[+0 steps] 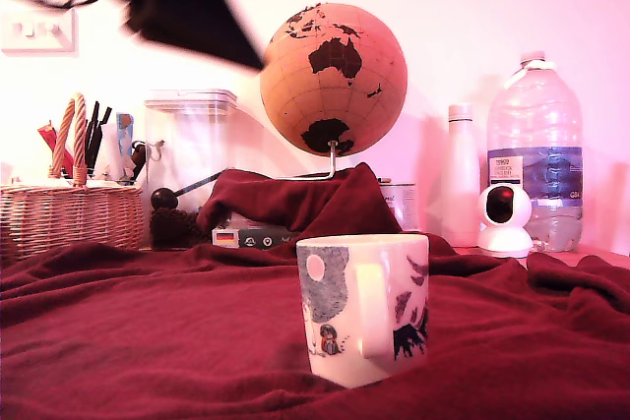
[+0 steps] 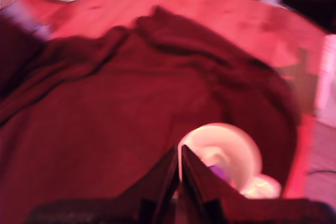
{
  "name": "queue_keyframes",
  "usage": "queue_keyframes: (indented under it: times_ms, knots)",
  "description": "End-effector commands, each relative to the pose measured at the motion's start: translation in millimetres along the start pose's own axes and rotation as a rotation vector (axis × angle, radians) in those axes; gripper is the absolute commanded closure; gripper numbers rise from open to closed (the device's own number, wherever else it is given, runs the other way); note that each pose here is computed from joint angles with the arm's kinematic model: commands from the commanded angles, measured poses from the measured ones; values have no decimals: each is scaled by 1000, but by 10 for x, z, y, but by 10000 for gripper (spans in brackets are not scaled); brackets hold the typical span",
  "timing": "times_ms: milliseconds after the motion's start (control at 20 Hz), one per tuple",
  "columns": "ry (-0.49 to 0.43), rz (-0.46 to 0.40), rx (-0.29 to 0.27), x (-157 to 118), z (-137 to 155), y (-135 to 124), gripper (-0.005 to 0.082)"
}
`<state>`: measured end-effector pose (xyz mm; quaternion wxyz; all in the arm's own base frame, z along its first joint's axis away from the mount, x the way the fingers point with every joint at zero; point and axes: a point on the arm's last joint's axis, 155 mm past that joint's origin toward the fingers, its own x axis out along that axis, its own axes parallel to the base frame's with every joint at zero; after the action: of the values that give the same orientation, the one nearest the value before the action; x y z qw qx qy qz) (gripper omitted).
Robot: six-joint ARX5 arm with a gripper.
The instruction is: Pick up the coffee capsules on the table and drop them inside the coffee cup
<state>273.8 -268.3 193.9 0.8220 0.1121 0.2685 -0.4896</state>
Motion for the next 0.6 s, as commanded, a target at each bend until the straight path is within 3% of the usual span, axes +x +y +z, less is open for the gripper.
queue_keyframes:
  times_ms: [0,400,550]
  knots:
    - [-15,24,-28,-49,-50,91,788]
    - [-75,200,-145,-329,-215,741,788]
    - [-109,276,-213,-462,-304,977,788]
